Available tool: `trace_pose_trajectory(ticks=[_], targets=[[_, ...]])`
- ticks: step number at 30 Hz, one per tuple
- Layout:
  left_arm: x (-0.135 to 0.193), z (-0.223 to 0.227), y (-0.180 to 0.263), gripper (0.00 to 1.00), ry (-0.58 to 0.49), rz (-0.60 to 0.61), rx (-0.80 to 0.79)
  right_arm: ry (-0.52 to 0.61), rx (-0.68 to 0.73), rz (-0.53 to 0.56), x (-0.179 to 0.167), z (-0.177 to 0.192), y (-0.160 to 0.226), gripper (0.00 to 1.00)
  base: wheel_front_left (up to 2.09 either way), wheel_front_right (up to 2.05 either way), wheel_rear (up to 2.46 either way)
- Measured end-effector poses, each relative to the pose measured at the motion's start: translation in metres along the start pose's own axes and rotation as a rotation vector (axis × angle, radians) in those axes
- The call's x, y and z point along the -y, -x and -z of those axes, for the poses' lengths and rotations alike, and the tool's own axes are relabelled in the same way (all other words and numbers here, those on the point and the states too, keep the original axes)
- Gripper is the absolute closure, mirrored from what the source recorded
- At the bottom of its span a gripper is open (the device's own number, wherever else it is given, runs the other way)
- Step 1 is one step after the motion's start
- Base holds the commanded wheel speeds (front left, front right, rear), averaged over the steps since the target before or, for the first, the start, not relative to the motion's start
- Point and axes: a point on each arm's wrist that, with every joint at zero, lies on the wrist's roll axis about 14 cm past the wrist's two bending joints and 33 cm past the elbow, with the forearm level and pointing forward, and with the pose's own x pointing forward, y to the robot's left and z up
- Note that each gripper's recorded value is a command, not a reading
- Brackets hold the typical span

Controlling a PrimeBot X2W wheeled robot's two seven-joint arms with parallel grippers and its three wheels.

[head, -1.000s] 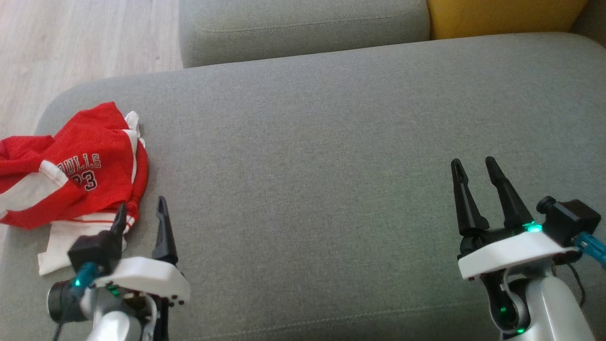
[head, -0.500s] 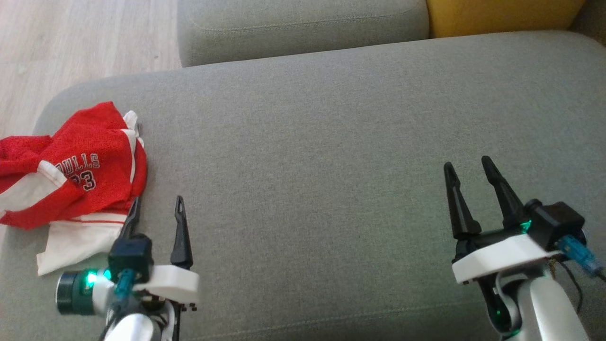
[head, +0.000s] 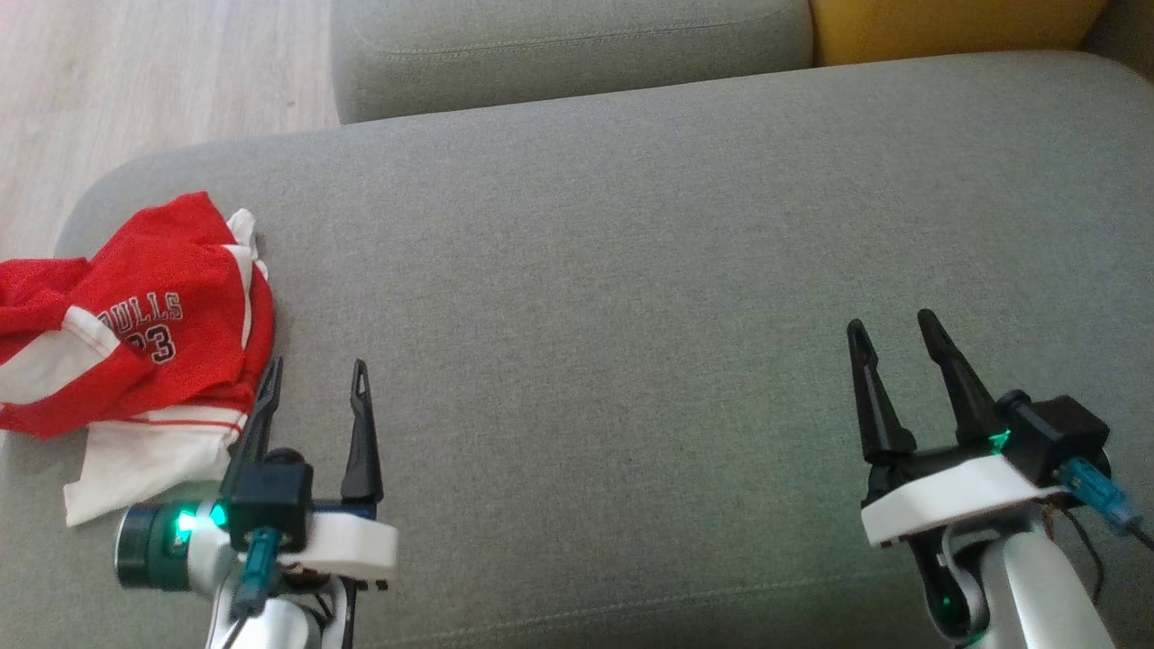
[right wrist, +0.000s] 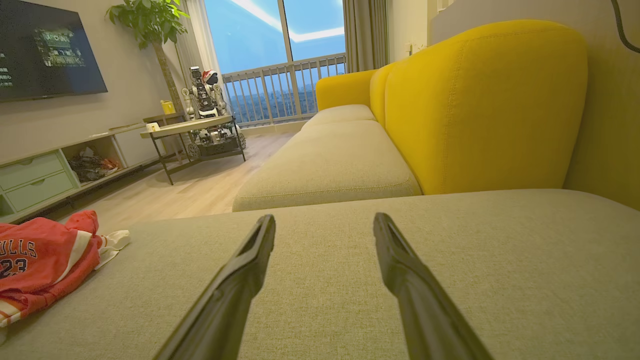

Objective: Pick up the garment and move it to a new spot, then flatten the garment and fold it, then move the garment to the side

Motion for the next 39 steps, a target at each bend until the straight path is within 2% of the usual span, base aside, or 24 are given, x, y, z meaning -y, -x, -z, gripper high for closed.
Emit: trace_pose_trajectory(ticks=[12,16,21,26,28,39], targets=[[0.008,-0.009,0.001,0.0,-0.108,0.042,0.082,0.125,0.034,-0.031,-0.005,-0.008,-0.006,0.0,0.0,0.0,0.0],[0.008,-0.008,0.002,0.0,-0.11,0.044,0.078,0.127,0.04,-0.033,-0.005,-0.009,-0.006,0.0,0.0,0.0,0.0],[0.006,0.0,0.006,0.0,-0.085,0.042,0.044,0.126,0.043,-0.032,-0.005,-0.01,-0.005,0.0,0.0,0.0,0.0],[0.002,0.009,0.004,0.0,0.059,0.004,-0.015,0.085,0.036,-0.022,-0.003,-0.007,-0.005,0.0,0.0,0.0,0.0],[-0.002,0.014,0.005,0.0,0.096,-0.011,-0.036,0.101,0.034,-0.026,-0.004,-0.007,-0.005,0.0,0.0,0.0,0.0],[-0.009,0.023,0.006,0.0,0.115,-0.028,-0.06,0.103,0.034,-0.029,-0.005,-0.007,-0.005,0.0,0.0,0.0,0.0]])
